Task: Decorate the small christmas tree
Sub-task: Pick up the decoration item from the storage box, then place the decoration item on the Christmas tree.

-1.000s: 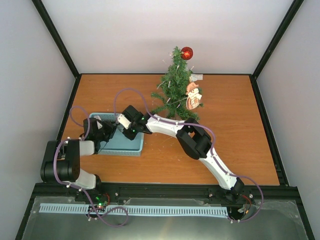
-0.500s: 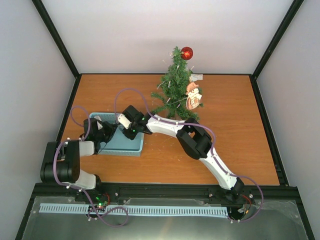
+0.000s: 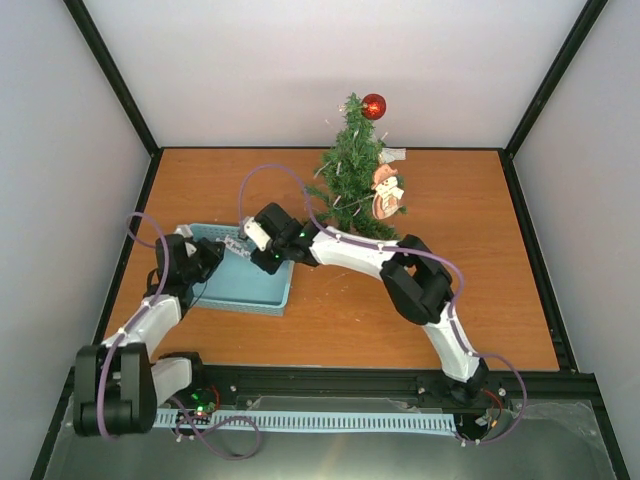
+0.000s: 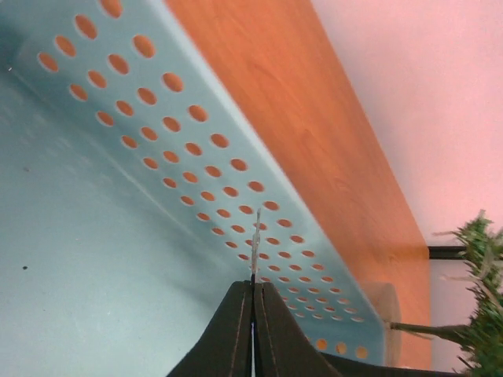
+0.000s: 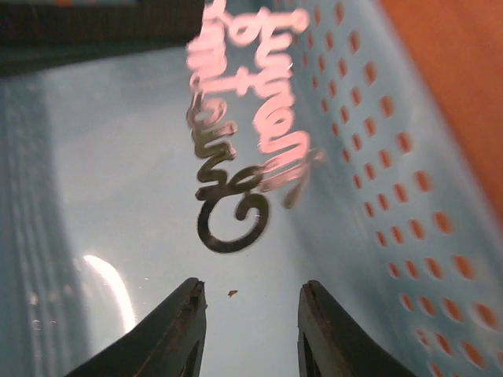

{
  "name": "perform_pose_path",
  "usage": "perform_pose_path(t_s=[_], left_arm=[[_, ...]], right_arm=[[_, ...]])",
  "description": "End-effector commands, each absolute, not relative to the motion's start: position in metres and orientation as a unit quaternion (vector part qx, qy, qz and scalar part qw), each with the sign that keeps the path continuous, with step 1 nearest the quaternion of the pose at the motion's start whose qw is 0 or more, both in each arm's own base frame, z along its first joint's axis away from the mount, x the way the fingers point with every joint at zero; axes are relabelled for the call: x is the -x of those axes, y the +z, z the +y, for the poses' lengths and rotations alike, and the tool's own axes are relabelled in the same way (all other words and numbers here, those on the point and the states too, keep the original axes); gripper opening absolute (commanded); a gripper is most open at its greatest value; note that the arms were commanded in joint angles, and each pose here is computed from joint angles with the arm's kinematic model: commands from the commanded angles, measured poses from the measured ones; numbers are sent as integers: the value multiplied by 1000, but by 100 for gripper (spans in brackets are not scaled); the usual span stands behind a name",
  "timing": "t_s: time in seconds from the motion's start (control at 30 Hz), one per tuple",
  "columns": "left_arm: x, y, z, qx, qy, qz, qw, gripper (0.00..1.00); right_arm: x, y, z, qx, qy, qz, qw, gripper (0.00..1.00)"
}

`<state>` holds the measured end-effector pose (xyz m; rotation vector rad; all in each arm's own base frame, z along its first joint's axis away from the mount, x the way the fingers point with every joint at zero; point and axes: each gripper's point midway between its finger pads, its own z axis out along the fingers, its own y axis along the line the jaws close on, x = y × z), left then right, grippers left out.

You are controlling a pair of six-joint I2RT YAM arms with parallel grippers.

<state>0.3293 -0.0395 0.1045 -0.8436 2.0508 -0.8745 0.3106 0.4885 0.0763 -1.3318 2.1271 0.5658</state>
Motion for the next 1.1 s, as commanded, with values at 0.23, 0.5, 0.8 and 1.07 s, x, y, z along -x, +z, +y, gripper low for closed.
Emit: perform_pose_path(t_s=[0.23,0.5,0.8,1.07], left_arm=[[-317,186,-42,232,-324,794,459,1],[-307,271,-79,71,-380,775,500,1],[-251,336,-134,-179,-484,665,540,1],[-225,339,-157,-215,-581,655,434,1]], right_arm=[[-294,205,473,477,277,747,372,43],[-276,271,425,534,212,659,485,54],[-224,305,371,640,142,499,567,65],[-189,323,331,709,-11,276,649,61]])
